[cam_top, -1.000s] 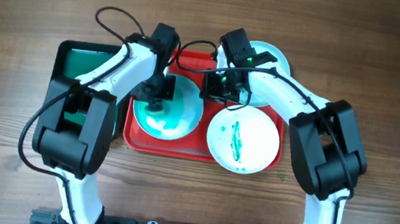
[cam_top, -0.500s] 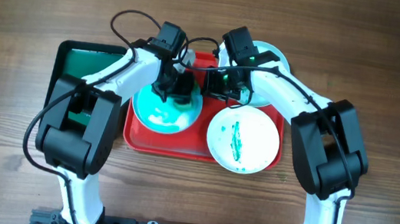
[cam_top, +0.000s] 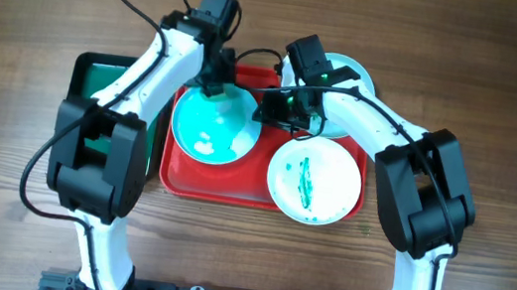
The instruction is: Clean dirty plates on tray and stack at the side
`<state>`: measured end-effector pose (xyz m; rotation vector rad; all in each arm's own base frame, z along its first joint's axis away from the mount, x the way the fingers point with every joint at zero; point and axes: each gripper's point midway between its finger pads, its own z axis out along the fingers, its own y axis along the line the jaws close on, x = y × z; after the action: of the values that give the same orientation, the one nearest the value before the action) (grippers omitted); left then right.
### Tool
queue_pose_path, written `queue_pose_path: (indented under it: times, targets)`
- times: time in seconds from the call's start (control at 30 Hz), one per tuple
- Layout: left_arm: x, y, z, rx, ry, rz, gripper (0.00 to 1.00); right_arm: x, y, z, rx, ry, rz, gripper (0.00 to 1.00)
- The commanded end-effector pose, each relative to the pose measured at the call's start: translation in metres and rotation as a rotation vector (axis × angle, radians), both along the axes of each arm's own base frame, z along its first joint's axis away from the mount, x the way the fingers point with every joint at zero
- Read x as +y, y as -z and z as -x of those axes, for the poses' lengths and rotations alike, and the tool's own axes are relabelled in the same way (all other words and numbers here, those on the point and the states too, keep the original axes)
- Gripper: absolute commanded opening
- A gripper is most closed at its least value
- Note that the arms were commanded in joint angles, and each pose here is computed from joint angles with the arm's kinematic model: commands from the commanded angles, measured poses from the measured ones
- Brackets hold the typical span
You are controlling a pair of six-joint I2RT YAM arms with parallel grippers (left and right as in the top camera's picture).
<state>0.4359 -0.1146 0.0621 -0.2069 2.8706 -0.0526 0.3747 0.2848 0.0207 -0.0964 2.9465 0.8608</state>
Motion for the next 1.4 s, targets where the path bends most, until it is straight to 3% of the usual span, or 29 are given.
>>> queue_pose_path:
  times: [0.0, 0.2, 0.37, 0.57, 0.73, 0.9, 1.17, 1.37]
  targets:
    - [0.031, -0.019, -0.013, -0.025, -0.098, -0.007, 0.04, 0.008, 0.007, -0.001, -0.009, 0.014, 0.016, 0.38]
    - [0.082, -0.059, -0.017, -0.075, -0.211, 0.014, 0.04, 0.018, 0.016, -0.002, -0.054, 0.065, 0.095, 0.26]
    - [0.11, -0.058, -0.01, -0.041, -0.273, 0.007, 0.07, 0.027, 0.02, 0.005, -0.107, 0.073, 0.178, 0.04]
    - [0.118, -0.057, -0.005, -0.02, -0.291, 0.005, 0.05, 0.029, -0.01, -0.008, -0.196, 0.064, 0.169, 0.04]
    - [0.118, -0.056, -0.005, -0.02, -0.291, 0.005, 0.04, -0.022, -0.088, -0.037, -0.486, 0.162, 0.377, 0.04]
    - [0.118, -0.056, -0.004, -0.019, -0.291, 0.005, 0.04, -0.059, -0.145, -0.046, -0.736, 0.16, 0.634, 0.04]
    - [0.118, -0.056, -0.004, -0.018, -0.291, 0.006, 0.04, -0.06, -0.201, -0.016, -1.033, 0.158, 1.089, 0.04]
    - [0.115, -0.055, -0.003, -0.01, -0.287, 0.022, 0.04, -0.05, -0.246, 0.017, -1.218, 0.24, 1.29, 0.04]
